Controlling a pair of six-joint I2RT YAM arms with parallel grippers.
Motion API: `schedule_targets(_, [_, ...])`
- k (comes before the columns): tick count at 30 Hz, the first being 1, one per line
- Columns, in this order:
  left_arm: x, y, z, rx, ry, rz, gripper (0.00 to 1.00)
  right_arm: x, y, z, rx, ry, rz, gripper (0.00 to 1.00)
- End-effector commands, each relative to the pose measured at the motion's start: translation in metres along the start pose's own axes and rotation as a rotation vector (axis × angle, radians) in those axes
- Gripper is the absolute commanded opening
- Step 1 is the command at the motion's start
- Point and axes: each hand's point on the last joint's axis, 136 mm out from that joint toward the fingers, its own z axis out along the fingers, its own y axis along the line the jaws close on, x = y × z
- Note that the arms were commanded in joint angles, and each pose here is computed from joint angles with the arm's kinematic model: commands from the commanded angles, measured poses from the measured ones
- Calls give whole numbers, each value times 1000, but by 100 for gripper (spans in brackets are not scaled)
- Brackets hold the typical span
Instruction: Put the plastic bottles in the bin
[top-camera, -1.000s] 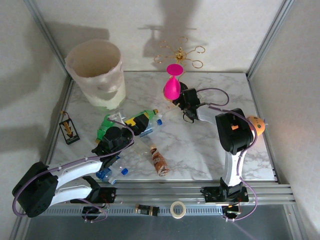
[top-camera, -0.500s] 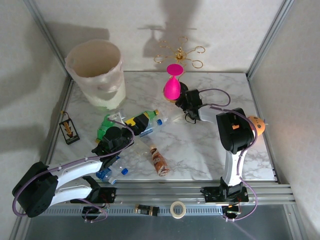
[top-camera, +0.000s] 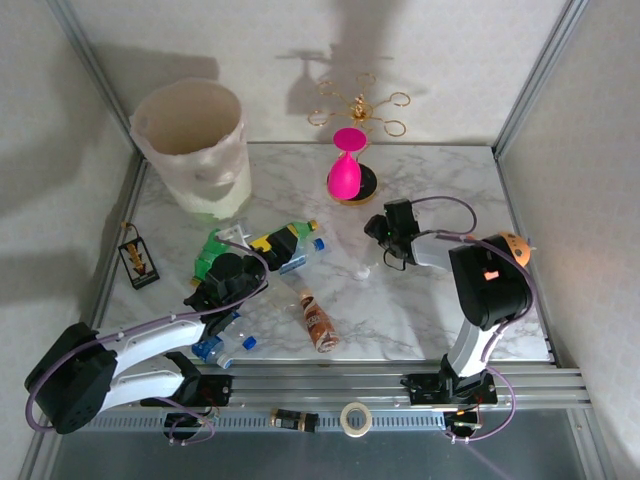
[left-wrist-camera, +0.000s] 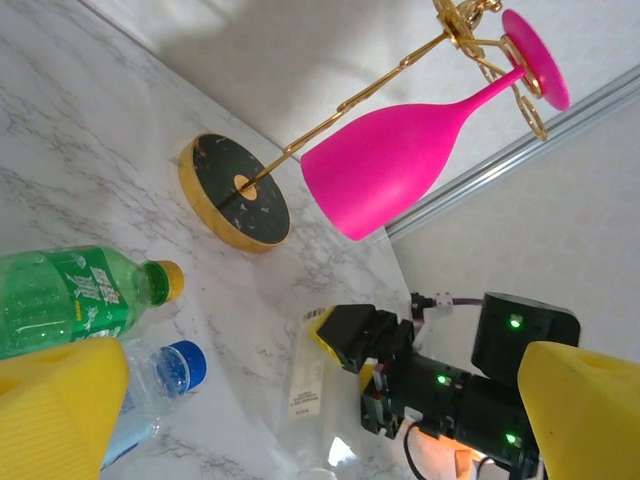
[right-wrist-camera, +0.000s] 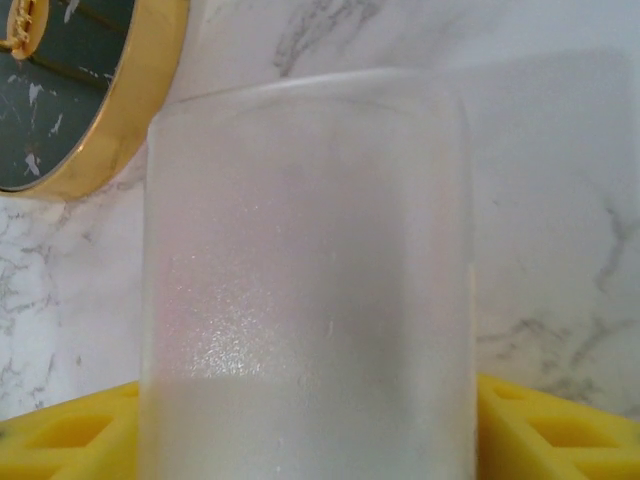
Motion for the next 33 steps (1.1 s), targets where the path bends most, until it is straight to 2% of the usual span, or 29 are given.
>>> schedule_targets(1, [0,-12,4,37,0,-3,100,23,-34,-4,91,66,-10,65])
schedule_targets(4, [5,-19,8,64,25,0,100,19,-28,-8,67,57,-25,60])
schedule_targets(8, [14,-32,11,134,75,6,100,12,-15,-18,24,42,-47,59])
schedule_targets(13, [30,-47,8,221,155,33,100,-3,-5,-46,-23,-27,-72,58])
schedule_targets(18, [50,-71,10,323,249,78,100,-15,17,-82,-153,-97,-81,55])
schedule_targets(27, [111,-129,25,501,450,145,100,-26,42,-136,-345,-185,-34,53])
schedule_targets(33, [155,-138,39,519,577,145,100,-25,47,-153,-404,-196,-23,53])
